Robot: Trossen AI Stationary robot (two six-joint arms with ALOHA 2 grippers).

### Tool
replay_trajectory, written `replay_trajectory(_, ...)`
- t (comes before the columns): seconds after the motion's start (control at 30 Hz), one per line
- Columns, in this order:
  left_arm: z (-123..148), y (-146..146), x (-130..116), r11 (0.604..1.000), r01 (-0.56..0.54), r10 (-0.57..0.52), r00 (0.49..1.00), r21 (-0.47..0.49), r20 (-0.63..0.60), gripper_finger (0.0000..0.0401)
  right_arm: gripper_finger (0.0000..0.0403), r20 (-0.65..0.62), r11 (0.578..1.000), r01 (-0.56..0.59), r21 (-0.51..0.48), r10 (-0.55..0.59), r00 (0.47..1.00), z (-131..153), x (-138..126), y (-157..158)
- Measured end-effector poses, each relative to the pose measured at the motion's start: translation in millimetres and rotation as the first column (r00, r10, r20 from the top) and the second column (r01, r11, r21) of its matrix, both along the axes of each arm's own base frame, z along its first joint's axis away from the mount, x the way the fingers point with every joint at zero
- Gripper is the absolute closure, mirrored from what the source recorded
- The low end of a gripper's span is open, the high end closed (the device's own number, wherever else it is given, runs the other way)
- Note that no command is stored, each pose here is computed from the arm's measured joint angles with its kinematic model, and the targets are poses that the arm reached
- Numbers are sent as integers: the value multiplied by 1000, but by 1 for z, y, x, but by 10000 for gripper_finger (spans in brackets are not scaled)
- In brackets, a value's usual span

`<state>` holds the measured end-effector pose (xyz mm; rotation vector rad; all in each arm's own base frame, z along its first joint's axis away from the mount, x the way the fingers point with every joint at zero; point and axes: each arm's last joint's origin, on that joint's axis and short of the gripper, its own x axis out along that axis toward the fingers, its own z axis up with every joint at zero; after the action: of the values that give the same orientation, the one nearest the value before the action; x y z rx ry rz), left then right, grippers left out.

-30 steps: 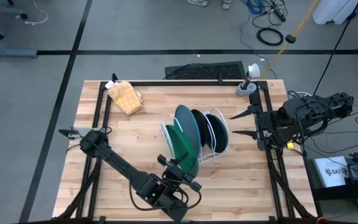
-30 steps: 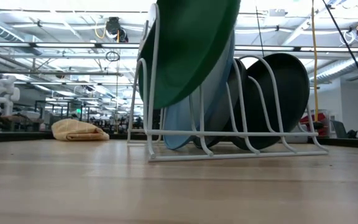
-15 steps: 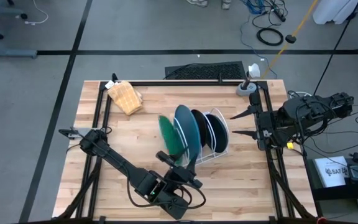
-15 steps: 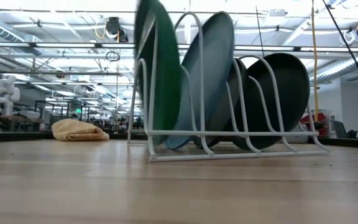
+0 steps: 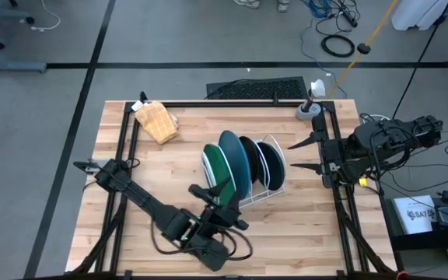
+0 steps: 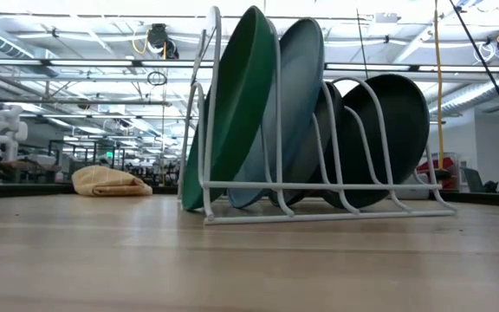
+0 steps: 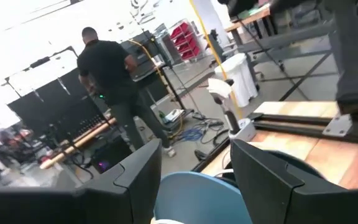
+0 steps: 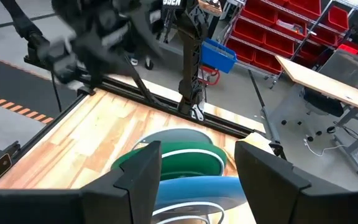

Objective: Sort dishes
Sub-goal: Put the green plate into the dish rack, then return to Home Position

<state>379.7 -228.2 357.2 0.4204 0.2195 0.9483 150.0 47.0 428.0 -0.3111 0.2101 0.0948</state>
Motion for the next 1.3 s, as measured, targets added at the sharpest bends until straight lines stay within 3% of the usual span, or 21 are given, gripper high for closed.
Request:
replay_trajectory(0.2,30,-13,-34,997,71,-70,997,-30,44,199,204,-35,1000,3,1,-3,999,-3,-1,0)
replay_trajectory(0.33,33,-22,-58,991,127,-124,990,-42,61,212,204,-55,1000,5,1,-5,998,-6,-1,0)
replay_trajectory(0.5,21,-17,-97,979,189,-181,978,-72,103,295,229,-45,1000,1,5,-1,999,-27,-1,0)
replay_trajectory(0.6,12,-10,-118,972,217,-205,971,-93,121,369,272,-16,1000,2,21,-2,1000,-47,-8,-3)
replay_trajectory(0.67,5,-9,-121,967,224,-208,969,-118,137,390,309,14,999,5,49,-5,1000,-61,-14,-5)
replay_trajectory(0.8,-4,-2,-127,968,213,-213,977,-133,19,396,388,91,997,6,82,-14,996,-85,-33,-12)
replay_trajectory(0.97,-21,19,-135,974,177,-179,984,-143,0,397,396,194,993,0,120,-23,981,-98,-62,-23)
replay_trajectory(1.3,-73,76,-187,965,197,-152,958,-173,245,399,402,284,985,13,174,-63,957,-127,-95,-36)
